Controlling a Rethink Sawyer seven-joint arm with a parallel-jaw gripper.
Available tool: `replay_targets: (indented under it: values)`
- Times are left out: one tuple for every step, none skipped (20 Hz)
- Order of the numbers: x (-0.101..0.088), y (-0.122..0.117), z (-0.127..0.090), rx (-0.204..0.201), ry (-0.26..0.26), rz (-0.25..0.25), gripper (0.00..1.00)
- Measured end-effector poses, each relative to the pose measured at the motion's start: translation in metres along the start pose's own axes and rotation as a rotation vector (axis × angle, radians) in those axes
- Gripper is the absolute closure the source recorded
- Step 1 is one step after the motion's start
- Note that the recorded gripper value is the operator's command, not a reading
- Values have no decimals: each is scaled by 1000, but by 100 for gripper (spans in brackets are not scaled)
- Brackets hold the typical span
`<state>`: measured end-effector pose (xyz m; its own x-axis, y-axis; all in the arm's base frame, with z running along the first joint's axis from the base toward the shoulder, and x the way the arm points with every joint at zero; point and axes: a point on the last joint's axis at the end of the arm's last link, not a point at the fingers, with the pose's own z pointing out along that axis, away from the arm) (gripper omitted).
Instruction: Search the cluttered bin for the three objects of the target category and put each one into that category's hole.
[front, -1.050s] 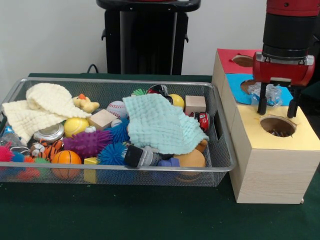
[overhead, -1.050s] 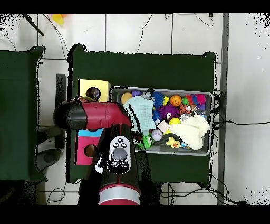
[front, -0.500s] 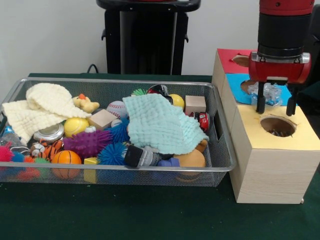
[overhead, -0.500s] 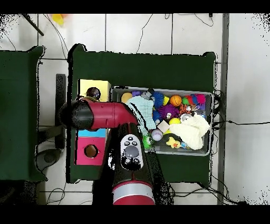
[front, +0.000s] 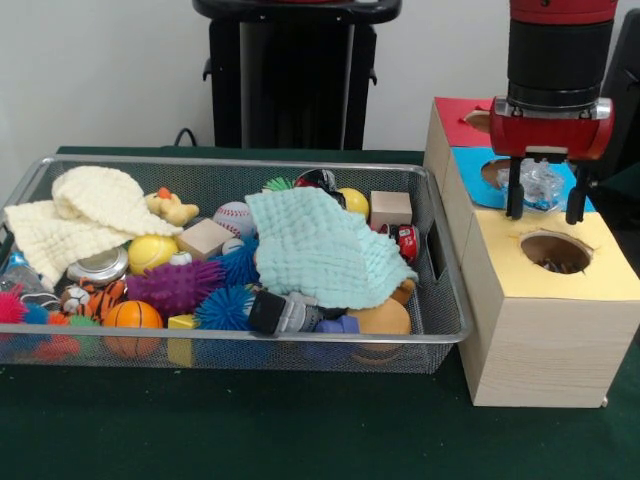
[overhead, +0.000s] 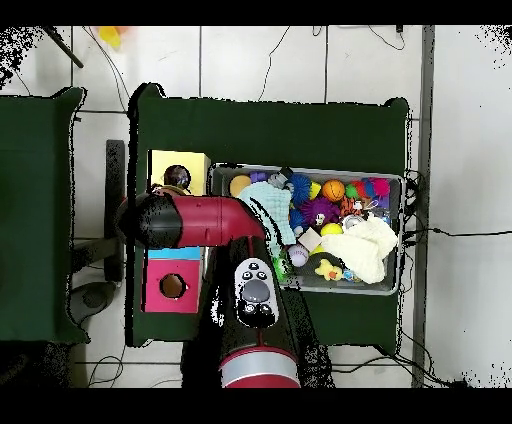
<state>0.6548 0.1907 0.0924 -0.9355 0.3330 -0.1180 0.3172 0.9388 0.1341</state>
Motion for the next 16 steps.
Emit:
replay_targets:
  values:
    - [0, 0, 0, 0, 0, 0, 0]
    - [0, 1, -1, -1, -1, -1, 0]
    - [0, 1, -1, 0, -2, -2, 0]
    - [3, 3, -1, 2, -2, -13, 0]
    - [4, 3, 0, 3, -2, -18, 0]
    - [6, 5, 0, 5, -2, -27, 0]
    - [8, 6, 1, 6, -3, -36, 0]
    - [9, 7, 1, 7, -3, -41, 0]
    - [10, 8, 1, 8, -3, -45, 0]
    - [12, 10, 1, 10, -3, -55, 0]
    - [13, 10, 2, 11, -3, -58, 0]
    - [13, 10, 2, 12, -4, -60, 0]
    - [13, 10, 2, 12, -4, -62, 0]
    - [13, 10, 2, 13, -4, -62, 0]
    - [13, 10, 2, 13, -4, -62, 0]
    - [14, 10, 2, 13, -4, -62, 0]
